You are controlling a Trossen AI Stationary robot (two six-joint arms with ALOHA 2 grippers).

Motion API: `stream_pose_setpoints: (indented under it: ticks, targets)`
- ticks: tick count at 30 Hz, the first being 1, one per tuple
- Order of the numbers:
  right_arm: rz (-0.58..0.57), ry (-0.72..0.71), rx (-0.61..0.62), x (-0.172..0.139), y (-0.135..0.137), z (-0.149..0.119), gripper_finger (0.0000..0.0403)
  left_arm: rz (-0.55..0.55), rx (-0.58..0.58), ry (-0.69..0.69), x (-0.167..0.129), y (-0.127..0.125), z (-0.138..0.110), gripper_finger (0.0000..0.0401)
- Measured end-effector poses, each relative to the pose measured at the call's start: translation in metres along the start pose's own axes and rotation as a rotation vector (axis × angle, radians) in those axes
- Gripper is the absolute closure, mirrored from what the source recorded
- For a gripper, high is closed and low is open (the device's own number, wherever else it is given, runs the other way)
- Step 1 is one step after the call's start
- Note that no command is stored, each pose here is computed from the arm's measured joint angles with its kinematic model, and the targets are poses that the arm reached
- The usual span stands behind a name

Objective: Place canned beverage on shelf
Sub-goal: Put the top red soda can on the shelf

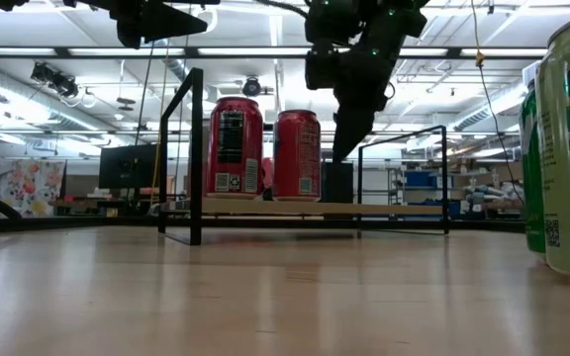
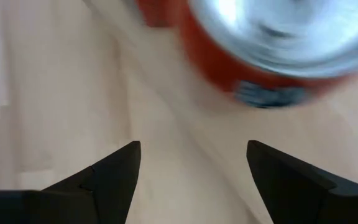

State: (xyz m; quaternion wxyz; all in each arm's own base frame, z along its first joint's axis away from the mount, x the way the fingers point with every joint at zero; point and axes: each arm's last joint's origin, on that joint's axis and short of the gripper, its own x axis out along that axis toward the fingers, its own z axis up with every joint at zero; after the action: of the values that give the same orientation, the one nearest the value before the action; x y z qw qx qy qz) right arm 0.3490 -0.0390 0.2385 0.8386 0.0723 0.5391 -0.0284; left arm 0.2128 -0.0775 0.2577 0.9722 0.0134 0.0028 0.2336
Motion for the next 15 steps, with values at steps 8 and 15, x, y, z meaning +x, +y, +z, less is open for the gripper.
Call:
stream_pose_setpoints:
  ticks: [8,15]
  targets:
    - [0.064,-0.043,-0.141,0.001,0.019,0.003,0.0100,0.000,0.000,0.000,0.000,0.000,0.000,0.0065]
    - [0.025,-0.105,-0.243,0.002,0.029,0.008,0.0100,0.000,0.000,0.000,0.000,0.000,0.000,0.0065]
